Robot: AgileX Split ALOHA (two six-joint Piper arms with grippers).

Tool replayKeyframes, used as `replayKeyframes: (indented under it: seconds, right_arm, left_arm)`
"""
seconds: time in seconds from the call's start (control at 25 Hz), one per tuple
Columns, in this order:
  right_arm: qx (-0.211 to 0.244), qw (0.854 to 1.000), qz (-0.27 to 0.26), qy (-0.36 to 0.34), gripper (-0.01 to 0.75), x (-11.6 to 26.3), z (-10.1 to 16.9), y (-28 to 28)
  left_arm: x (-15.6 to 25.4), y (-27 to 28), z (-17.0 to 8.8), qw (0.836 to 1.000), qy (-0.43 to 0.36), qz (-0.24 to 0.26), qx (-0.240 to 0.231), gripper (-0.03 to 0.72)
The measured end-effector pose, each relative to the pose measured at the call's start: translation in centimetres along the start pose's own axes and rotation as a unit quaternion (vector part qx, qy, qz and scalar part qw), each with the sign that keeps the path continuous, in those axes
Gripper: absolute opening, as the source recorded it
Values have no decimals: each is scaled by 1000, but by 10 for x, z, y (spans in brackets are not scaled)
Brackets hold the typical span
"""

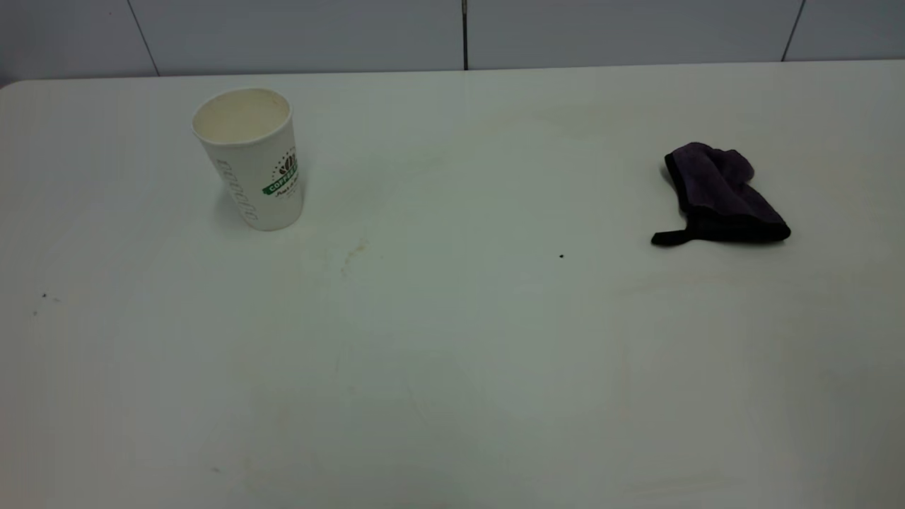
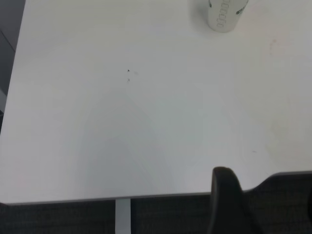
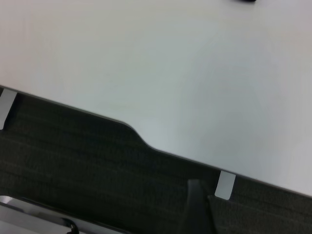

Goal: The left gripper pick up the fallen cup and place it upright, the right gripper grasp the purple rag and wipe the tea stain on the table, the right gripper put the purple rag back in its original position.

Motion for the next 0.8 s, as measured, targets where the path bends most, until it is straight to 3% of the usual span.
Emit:
replayKeyframes:
  seconds: [0.6,0.8]
  right_arm:
    - [0,1000,2,0,355,1,0,-1]
    - [29,999,-19,-22,276,1,-8,4]
  left_arm:
    - [0,0,0,1000,0,0,0,427]
    - [0,0,0,1000,0,0,0,427]
Point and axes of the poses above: a point on each arm's last joint axis where the gripper is mounted, y pointing back along that axis away from the gripper, z along the wrist's bending axis when the last joint is at zero, x = y × z, the point moved 9 cm from there along -y, pointing out along that axis toward the gripper, and after that the axes turned 2 degrees about -y, right-handed, at the moved point
